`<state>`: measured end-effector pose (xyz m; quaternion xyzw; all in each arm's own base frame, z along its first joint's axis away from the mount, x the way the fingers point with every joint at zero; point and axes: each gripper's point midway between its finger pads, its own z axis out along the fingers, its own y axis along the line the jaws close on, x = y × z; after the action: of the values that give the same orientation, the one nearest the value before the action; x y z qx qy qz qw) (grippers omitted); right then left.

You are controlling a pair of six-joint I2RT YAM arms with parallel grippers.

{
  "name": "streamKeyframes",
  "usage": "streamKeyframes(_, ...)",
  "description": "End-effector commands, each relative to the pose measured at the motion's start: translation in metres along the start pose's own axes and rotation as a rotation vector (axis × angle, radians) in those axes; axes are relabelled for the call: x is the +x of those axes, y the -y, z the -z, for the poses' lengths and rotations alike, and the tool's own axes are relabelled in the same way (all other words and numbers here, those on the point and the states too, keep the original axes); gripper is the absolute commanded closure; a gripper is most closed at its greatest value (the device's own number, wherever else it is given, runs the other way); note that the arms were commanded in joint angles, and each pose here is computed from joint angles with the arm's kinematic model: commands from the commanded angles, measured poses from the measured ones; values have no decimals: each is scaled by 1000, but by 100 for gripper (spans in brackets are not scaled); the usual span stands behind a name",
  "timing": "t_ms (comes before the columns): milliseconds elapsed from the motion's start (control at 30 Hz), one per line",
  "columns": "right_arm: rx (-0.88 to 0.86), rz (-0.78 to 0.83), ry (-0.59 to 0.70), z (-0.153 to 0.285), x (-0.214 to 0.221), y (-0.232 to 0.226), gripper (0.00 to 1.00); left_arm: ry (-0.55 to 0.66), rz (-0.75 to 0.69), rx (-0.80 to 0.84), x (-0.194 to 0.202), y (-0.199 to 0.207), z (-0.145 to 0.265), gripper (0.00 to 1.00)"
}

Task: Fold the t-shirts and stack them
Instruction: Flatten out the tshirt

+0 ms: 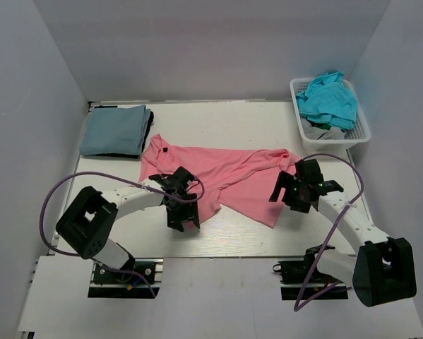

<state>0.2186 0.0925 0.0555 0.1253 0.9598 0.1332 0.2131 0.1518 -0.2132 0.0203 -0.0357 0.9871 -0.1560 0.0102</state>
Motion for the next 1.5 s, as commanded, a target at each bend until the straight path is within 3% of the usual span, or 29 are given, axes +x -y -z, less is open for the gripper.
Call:
streamKeyframes(0,65,-12,51,-2,-9,11,10,32,-5,-12,-9,6,-6,32)
streamKeyframes(100,102,-31,155,-3,-37,12,10,39,25,-56,-15,3,-13,55)
streamKeyframes(233,140,-38,250,0,-88,-1,10,99,55,-109,-30,1,-9,100)
streamKeyframes(433,189,7,198,-36,-125,-13,10,253,76,-89,-59,15,22,100)
streamKeyframes(600,234,9,188,-62,-154,-14,10,296,88,-35,-71,26,39,100)
streamKeyframes(733,261,19,202,-75,-172,-15,18,320,92,-66,-76,23,45,100)
streamKeyframes(767,281,20,197,-82,-174,-13,24,321,93,-78,-75,20,45,100)
streamKeyframes(867,308,12,215,-83,-186,-10,53,349,93,-76,-81,23,53,100)
streamKeyframes(967,340,10,231,-76,-191,-6,89,411,95,-73,-95,31,69,100)
streamKeyframes(1000,344,7,246,-71,-194,-5,96,422,87,-85,-95,28,72,100)
streamKeyframes(1100,359,30,286,-50,-202,-4,100,571,91,-71,-124,44,118,100)
streamKeyframes(1167,358,57,302,-40,-205,-4,100,731,89,-62,-149,55,165,100)
streamKeyframes(1300,303,79,408,25,-225,-17,100,1016,110,-34,-182,70,274,100)
streamKeyframes(1467,273,172,593,118,-253,-31,100,1244,190,-89,-189,58,368,100)
